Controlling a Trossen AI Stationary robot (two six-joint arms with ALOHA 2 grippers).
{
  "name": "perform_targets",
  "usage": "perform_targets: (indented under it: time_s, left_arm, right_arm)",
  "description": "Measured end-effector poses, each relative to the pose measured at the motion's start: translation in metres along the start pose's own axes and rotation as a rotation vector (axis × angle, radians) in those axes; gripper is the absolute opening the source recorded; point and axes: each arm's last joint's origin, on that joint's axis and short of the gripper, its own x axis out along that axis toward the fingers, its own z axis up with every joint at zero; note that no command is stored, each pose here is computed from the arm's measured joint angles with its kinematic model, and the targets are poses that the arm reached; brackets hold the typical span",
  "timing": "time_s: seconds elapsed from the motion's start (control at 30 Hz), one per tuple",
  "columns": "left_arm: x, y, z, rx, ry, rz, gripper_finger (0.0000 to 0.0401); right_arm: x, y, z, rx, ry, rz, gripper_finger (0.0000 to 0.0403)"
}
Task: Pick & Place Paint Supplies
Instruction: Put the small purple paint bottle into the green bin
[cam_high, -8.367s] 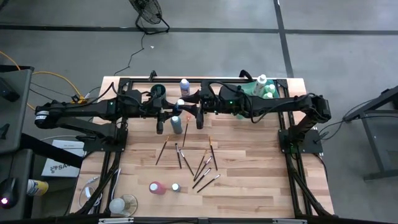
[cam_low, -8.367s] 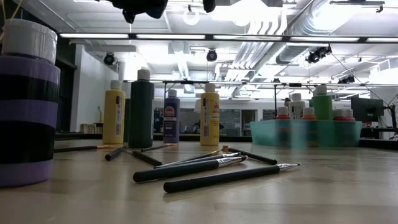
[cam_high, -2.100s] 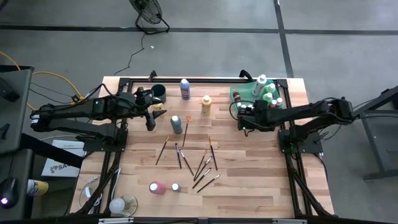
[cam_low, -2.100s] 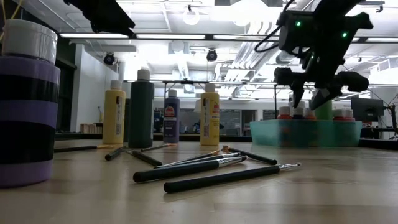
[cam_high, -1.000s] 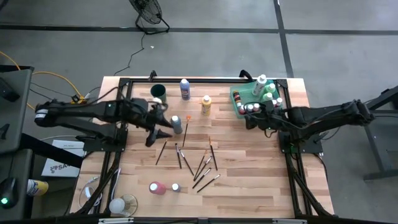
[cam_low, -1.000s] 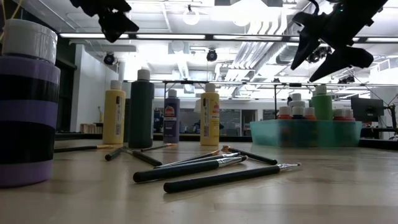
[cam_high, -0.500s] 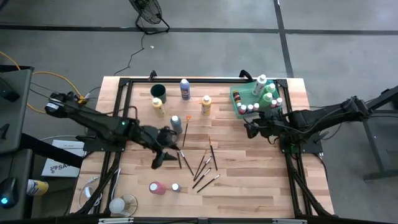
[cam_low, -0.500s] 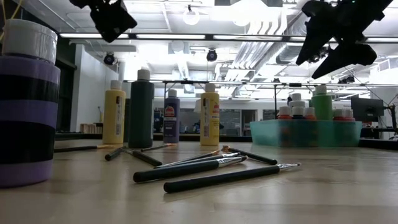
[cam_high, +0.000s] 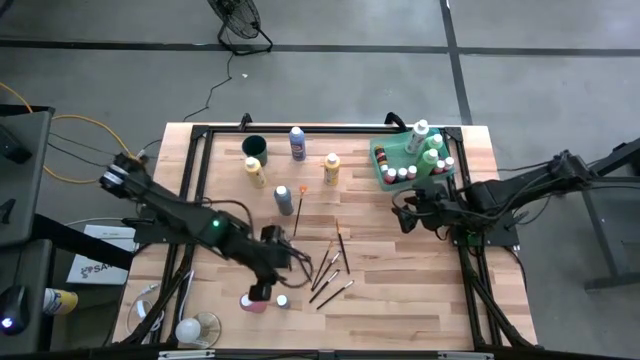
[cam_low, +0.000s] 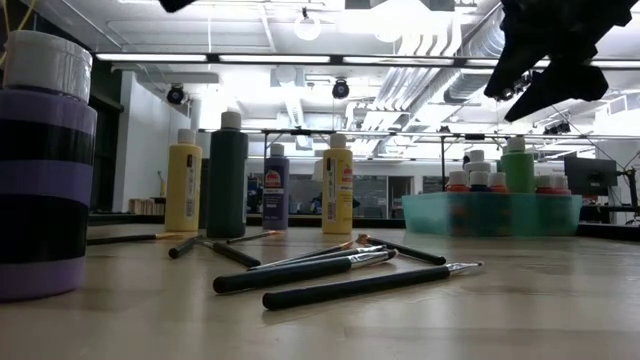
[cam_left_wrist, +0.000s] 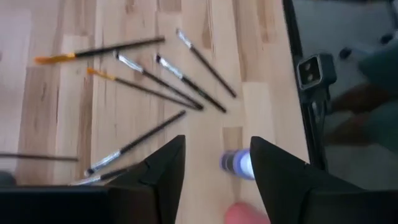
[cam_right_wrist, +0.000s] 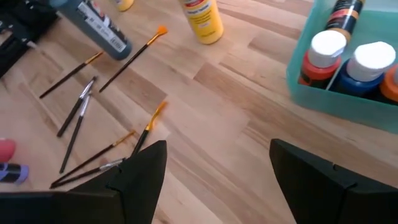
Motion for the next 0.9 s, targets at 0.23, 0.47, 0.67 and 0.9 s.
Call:
perform_targets:
  time_s: [0.23,0.47,0.67,0.9]
  left_arm:
    - [0.03,-0.018,0.013,-0.028,0.107,0.001,0.0166]
    - [0.057,-0.023,0.001,-0.124,0.285,-0.008,0.0191]
    - [0.064,-0.035,-0.007,-0.146,0.337,-0.033,0.0258]
    - [0.065,-0.037,-0.007,-0.19,0.322,-0.035,0.028]
  right_arm:
    - [-0.002,0.002,-0.004,-0.043,0.01,0.02,0.0278]
    - [-0.005,0.004,-0.007,-0.09,0.015,0.037,0.0278]
    - [-0.005,0.005,-0.008,-0.103,0.016,0.044,0.0278]
    - [-0.006,0.005,-0.009,-0.126,0.013,0.046,0.0278]
